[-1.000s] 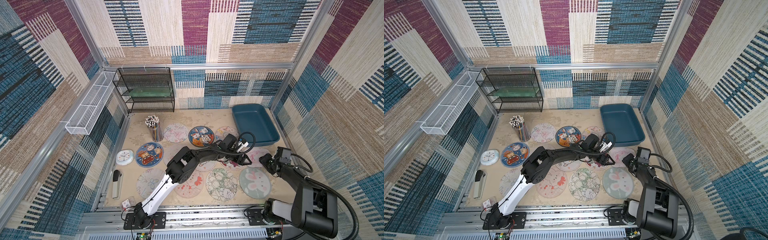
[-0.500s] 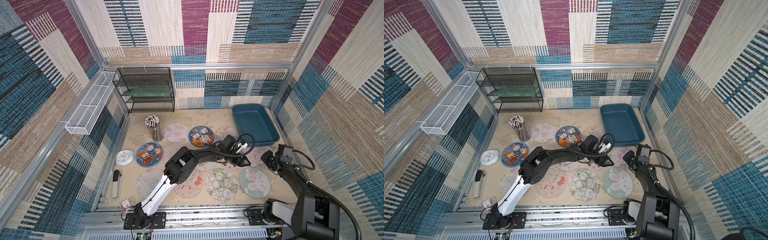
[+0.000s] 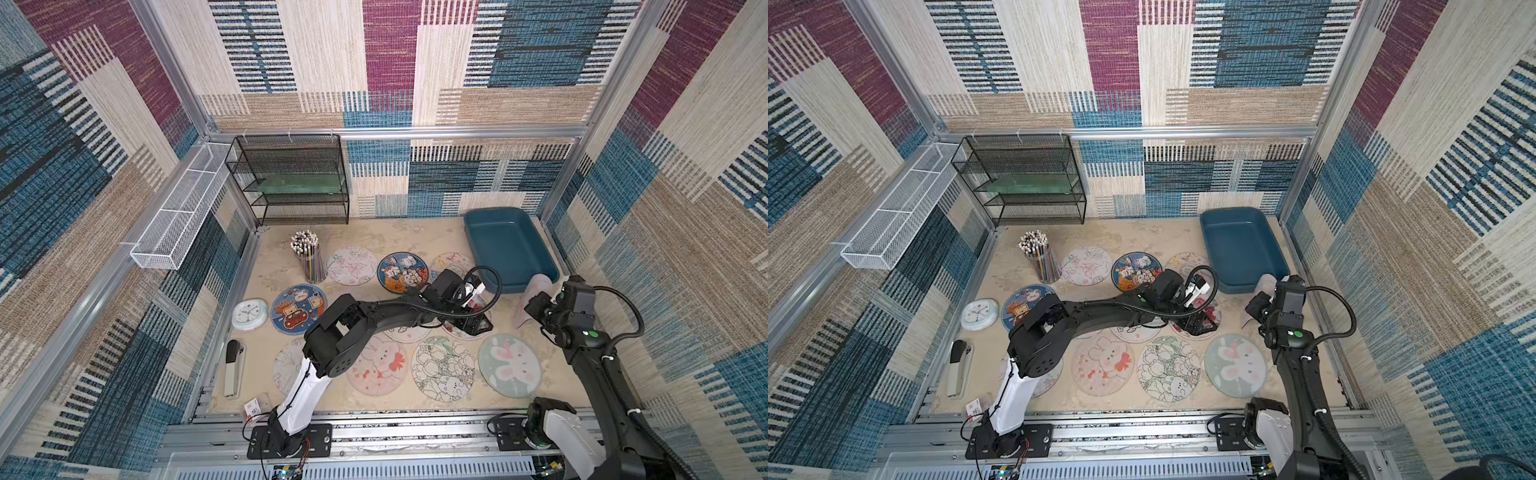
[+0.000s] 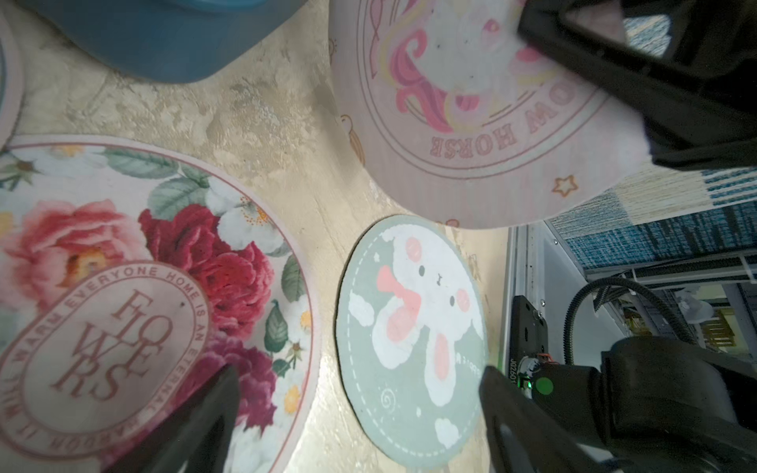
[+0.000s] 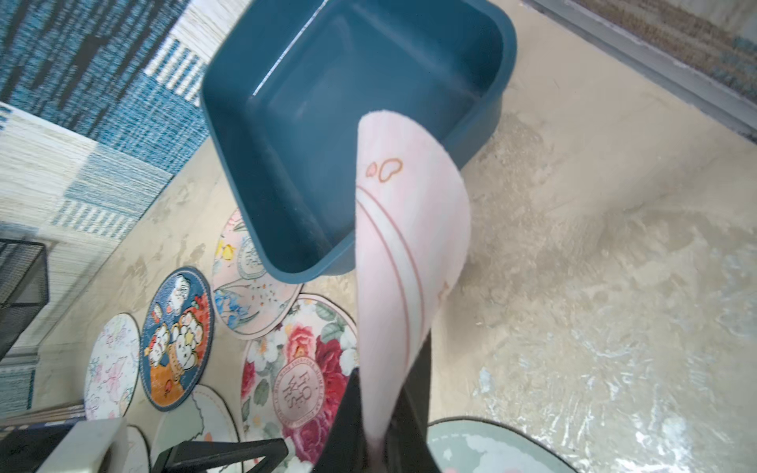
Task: Put the coasters into the storage box
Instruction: Pick up the coaster from the center of the board, then place the coaster in the storage box.
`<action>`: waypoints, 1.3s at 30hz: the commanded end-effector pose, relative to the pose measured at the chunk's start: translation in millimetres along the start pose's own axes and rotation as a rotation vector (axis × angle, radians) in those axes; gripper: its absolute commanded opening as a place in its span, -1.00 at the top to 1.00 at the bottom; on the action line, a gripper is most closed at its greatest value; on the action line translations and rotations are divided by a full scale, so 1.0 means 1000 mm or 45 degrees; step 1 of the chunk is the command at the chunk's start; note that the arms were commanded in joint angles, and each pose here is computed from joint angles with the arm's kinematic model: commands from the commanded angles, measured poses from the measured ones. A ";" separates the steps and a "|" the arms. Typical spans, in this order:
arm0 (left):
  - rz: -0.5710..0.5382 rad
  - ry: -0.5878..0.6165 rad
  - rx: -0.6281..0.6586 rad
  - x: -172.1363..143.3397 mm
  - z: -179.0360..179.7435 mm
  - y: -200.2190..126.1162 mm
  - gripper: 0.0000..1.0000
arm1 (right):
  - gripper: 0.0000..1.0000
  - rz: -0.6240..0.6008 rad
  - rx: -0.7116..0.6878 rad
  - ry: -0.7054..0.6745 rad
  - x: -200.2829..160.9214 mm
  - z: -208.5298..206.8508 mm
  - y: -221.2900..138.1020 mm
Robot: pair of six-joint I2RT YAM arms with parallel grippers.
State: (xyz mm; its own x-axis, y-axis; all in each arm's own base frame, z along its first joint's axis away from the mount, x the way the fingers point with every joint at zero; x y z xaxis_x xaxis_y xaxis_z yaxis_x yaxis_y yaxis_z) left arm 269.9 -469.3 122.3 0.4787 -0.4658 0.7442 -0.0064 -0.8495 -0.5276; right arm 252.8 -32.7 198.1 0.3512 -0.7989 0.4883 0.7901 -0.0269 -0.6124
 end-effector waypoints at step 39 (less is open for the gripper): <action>-0.143 0.083 0.123 0.015 0.012 -0.055 -0.87 | 0.75 -0.088 0.151 0.011 0.084 0.112 0.215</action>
State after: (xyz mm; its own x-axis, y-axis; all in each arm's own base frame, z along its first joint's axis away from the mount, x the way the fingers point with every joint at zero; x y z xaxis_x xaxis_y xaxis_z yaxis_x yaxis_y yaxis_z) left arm 283.9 -425.7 148.8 0.4603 -0.4067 0.7891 0.1005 -0.8593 -0.5016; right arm 495.3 -40.2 170.0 0.3147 -0.7983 0.5134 0.8385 -0.0196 -0.5445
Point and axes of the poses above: each gripper's point midway between its finger pads, its own y axis out along the fingers, its own z axis along the line the jaws close on, x = y × z, the point moved 5 cm from there along -y, back along the fingers, and after that the axes turned 14 degrees about y, right-handed, at the moved point
